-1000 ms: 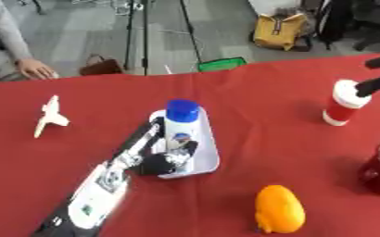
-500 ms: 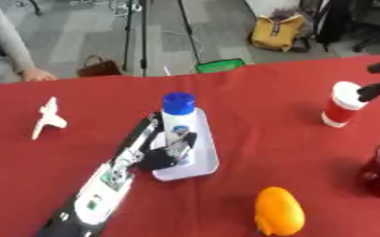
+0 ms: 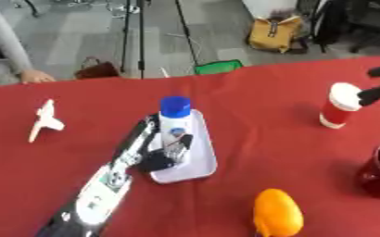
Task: Pick up objects on the table and place them in the box.
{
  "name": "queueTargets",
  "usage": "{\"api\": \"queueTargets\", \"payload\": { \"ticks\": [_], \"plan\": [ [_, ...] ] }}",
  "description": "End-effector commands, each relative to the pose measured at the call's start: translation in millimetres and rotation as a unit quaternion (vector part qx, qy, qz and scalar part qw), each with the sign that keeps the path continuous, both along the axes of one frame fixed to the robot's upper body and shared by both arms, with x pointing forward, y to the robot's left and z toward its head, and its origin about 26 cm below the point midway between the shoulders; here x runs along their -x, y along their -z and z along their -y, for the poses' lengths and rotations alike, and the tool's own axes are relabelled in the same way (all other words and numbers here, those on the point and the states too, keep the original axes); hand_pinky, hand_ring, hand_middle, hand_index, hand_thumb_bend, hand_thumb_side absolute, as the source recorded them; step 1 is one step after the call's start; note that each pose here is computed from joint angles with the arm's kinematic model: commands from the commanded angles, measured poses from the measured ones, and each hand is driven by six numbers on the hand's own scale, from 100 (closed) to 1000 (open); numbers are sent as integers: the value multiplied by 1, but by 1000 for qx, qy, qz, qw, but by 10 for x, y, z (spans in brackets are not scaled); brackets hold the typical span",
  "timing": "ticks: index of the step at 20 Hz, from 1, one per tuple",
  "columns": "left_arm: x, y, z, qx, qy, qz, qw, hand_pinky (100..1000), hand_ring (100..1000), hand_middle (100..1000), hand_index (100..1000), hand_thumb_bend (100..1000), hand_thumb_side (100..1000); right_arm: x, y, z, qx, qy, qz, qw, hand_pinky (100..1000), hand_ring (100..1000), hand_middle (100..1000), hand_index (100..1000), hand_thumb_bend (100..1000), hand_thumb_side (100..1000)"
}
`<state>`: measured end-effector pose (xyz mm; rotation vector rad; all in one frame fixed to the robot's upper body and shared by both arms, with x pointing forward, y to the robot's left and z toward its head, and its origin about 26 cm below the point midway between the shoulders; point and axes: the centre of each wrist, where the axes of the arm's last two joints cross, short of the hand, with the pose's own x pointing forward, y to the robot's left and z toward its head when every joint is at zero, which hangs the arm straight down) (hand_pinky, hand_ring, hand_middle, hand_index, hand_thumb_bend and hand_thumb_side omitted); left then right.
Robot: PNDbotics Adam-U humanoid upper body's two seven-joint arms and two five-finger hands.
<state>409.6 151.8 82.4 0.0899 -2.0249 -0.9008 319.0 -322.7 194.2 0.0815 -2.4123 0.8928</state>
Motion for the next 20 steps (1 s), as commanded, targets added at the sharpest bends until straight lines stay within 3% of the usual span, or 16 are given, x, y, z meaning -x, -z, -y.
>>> {"api": "queueTargets", "payload": {
  "ticks": [1, 2, 3, 4, 5, 6, 7, 8, 9, 13, 20],
  "plan": [
    [-42, -60, 8, -5, 5, 17, 1000, 632, 722, 659, 659, 238, 433, -2, -84, 4, 5, -4, 13, 1000, 758, 649, 822, 984, 172, 455],
    [-42, -37, 2, -11, 7, 17, 1000, 634, 727, 665, 664, 258, 433, -2, -83, 6, 4, -4, 13, 1000, 758, 648, 822, 984, 172, 455],
    [-40, -20, 1, -16, 11, 18, 1000, 656, 764, 712, 710, 429, 444, -2, -83, 5, 4, -5, 13, 1000, 758, 648, 822, 984, 171, 456],
    [-38, -5, 1, -20, 16, 19, 999, 658, 768, 716, 715, 446, 445, -2, -82, 6, 4, -5, 13, 1000, 758, 648, 822, 985, 171, 456],
    [-36, 2, 4, -23, 22, 22, 999, 682, 810, 766, 758, 667, 472, -2, -82, 5, 4, -5, 13, 1000, 758, 648, 822, 985, 171, 456],
    [-34, 9, 3, -24, 28, 24, 999, 682, 810, 766, 758, 667, 472, -2, -82, 5, 4, -5, 13, 1000, 758, 648, 822, 985, 171, 456],
    [-33, 10, 3, -25, 33, 28, 999, 704, 840, 802, 787, 765, 483, -2, -81, 5, 5, -5, 13, 1000, 758, 648, 822, 985, 171, 456],
    [-32, 14, 0, -26, 36, 30, 999, 704, 840, 802, 787, 765, 483, -2, -80, 5, 5, -5, 13, 1000, 758, 648, 822, 985, 171, 456],
    [-33, 10, 1, -27, 40, 33, 998, 728, 869, 834, 823, 875, 487, -2, -80, 6, 4, -5, 13, 1000, 758, 647, 820, 985, 170, 457],
    [-32, -7, 5, -28, 53, 46, 997, 761, 902, 875, 854, 981, 472, -3, -78, 6, 4, -5, 12, 1000, 758, 646, 820, 984, 169, 457],
    [-27, -42, 8, -23, 59, 59, 996, 771, 913, 888, 861, 994, 476, -5, -76, 6, 4, -5, 12, 1000, 758, 645, 821, 984, 168, 458]
  ]
}}
